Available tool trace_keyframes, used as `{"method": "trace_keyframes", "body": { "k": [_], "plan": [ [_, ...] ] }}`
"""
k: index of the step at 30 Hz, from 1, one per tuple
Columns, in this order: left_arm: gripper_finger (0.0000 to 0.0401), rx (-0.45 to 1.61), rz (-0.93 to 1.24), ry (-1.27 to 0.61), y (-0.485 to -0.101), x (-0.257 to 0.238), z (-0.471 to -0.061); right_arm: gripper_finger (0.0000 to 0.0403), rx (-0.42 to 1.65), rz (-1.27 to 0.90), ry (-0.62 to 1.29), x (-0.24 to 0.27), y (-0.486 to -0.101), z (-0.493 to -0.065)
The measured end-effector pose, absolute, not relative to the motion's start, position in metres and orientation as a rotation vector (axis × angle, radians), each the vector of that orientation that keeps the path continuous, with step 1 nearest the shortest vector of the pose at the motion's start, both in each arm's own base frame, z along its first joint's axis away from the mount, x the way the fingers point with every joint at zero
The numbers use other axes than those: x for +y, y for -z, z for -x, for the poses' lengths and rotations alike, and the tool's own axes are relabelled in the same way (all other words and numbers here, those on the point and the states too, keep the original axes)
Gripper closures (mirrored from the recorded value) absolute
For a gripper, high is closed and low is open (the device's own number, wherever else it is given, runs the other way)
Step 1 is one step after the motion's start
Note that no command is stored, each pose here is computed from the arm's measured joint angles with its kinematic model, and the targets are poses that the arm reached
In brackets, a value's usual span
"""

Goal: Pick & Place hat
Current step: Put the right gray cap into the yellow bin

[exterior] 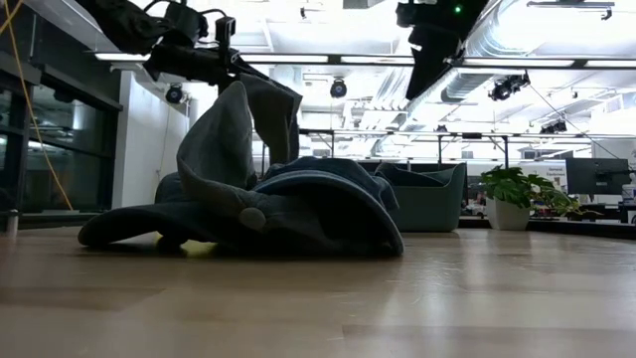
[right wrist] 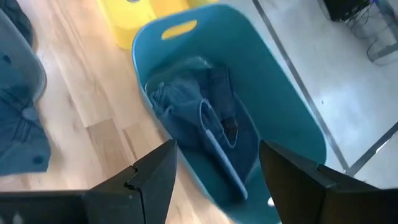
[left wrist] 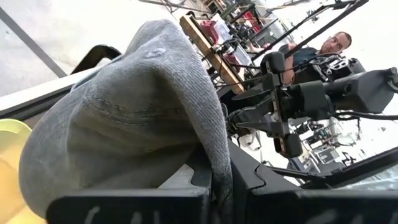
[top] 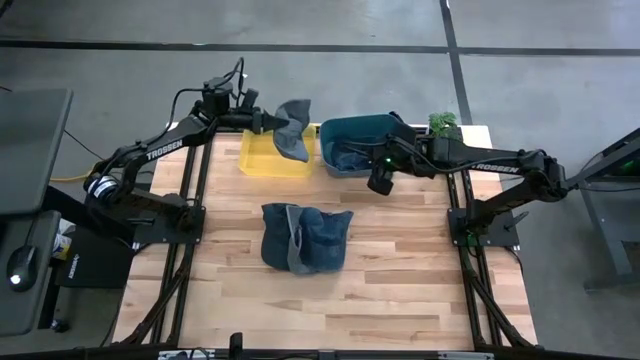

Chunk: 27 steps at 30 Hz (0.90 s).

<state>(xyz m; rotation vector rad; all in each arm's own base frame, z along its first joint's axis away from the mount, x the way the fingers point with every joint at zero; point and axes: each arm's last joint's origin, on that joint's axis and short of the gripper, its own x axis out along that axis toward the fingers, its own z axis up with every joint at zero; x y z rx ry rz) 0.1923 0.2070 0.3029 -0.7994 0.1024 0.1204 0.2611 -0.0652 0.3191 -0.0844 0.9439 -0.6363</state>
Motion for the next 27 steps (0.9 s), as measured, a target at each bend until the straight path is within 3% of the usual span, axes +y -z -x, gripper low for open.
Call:
{"method": "trace_keyframes", "body": {
  "k": [9,15,27],
  "plan": [
    [0.0392,0.107,0.775,-0.116,-0.303,0.207,-0.192,0.0181,0.971,0.041,0.61,-0.064,-0.316,-0.259],
    [0.0392,0.134,0.772,-0.138,-0.299,0.207,-0.192,0.0181,0.952,-0.03,0.562,-0.06,-0.294,-0.253],
    [0.0392,0.157,0.764,-0.15,-0.296,0.207,-0.191,0.0181,0.802,-0.248,0.528,-0.049,-0.265,-0.211]
  ]
}}
